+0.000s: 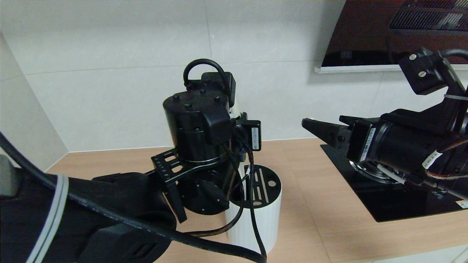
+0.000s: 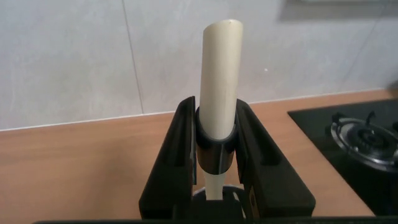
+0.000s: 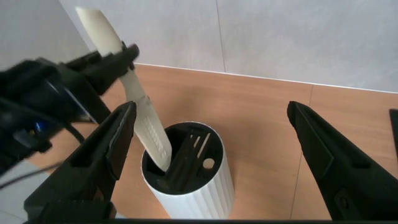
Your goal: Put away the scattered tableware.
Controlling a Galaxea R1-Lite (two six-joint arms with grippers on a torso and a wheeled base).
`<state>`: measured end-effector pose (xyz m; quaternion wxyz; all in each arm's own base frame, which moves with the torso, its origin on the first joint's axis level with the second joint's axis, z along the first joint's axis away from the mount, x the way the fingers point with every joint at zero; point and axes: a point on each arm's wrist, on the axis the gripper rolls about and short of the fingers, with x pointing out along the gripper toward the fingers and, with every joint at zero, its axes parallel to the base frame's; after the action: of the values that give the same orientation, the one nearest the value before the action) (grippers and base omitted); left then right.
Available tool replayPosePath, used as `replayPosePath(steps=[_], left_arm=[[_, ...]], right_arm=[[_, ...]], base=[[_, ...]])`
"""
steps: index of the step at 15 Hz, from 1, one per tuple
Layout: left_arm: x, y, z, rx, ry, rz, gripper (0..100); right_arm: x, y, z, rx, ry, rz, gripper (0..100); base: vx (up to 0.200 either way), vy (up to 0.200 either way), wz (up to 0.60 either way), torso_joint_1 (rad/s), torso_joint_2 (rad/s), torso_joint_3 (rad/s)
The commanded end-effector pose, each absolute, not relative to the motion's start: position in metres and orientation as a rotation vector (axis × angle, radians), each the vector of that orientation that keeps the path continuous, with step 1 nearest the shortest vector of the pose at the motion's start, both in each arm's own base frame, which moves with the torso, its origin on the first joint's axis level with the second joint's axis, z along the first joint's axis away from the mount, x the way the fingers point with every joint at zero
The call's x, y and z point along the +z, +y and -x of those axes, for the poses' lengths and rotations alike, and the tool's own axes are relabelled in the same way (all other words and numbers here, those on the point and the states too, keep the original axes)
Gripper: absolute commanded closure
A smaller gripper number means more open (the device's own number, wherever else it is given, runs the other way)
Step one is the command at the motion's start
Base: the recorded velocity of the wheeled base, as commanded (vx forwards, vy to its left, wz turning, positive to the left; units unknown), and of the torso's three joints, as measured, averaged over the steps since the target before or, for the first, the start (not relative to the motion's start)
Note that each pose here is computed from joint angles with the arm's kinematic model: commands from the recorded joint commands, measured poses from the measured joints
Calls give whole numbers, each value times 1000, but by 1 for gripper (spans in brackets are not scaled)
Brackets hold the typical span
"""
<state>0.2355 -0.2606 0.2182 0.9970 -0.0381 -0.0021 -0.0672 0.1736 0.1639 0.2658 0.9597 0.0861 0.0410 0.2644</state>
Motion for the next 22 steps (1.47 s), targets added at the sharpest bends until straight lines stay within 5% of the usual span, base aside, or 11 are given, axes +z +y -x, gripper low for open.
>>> replayPosePath(steps=[1, 14, 22], left_arm=[[208, -266, -239, -135, 16, 64, 100], [156, -284, -246, -139, 125, -31, 100], [148, -286, -246, -142, 141, -51, 100]], right_arm=[[265, 164, -174, 536, 86, -173, 0], [263, 164, -174, 537, 91, -169, 0], [262, 164, -174, 537, 93, -167, 0]], base=[[0, 0, 0, 0, 0, 0], [0, 0, 0, 0, 0, 0], [0, 0, 0, 0, 0, 0]])
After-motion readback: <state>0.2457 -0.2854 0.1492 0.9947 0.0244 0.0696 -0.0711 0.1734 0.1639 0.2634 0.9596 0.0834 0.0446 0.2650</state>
